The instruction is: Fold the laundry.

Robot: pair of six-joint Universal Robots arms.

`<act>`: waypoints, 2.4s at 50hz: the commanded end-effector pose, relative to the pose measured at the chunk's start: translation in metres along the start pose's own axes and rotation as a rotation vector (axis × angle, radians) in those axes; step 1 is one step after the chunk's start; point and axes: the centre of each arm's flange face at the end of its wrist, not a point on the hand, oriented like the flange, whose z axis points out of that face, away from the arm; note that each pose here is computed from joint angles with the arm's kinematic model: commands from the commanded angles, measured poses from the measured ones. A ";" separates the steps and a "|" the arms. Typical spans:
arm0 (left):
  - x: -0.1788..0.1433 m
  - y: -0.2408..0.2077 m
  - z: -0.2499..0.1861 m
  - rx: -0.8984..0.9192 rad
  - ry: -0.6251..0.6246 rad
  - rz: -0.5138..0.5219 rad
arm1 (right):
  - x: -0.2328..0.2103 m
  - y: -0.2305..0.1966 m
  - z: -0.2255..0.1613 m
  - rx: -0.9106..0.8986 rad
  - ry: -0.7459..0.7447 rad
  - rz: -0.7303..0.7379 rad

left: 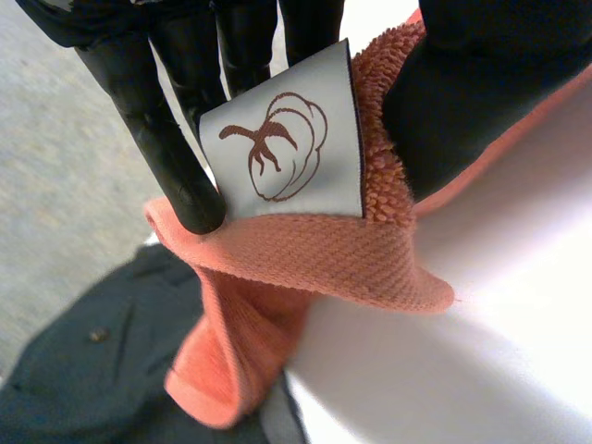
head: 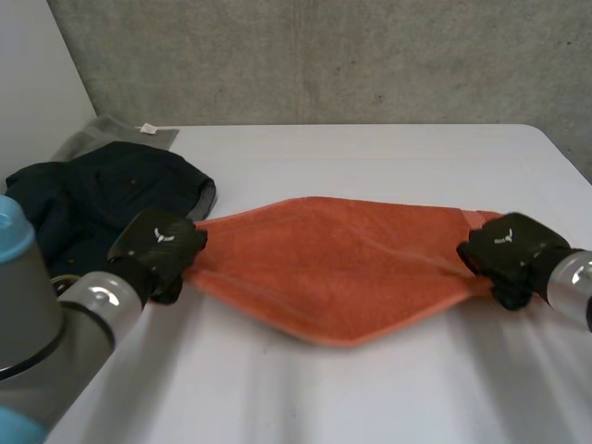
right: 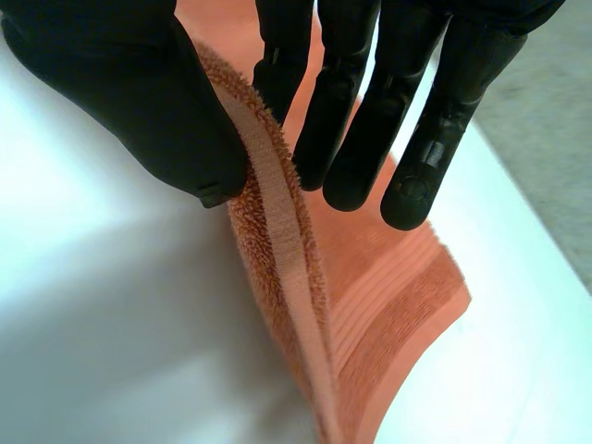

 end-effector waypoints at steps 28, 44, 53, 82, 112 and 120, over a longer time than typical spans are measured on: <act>-0.128 -0.182 0.095 0.754 -0.565 -0.049 | 0.147 -0.138 0.027 0.674 0.804 -0.079; -0.032 -0.027 0.076 0.265 -0.262 -0.145 | 0.030 -0.029 0.049 0.190 0.233 0.005; -0.007 0.013 0.075 0.148 -0.188 -0.155 | -0.014 0.007 0.065 0.145 0.056 0.071; -0.012 0.008 0.068 0.163 -0.193 -0.235 | 0.047 0.084 0.043 0.023 0.168 0.696; -0.018 0.009 0.071 0.163 -0.207 -0.238 | 0.044 0.111 0.073 0.036 0.122 0.500; -0.018 0.009 0.071 0.161 -0.210 -0.238 | 0.046 0.106 0.082 0.059 0.132 0.465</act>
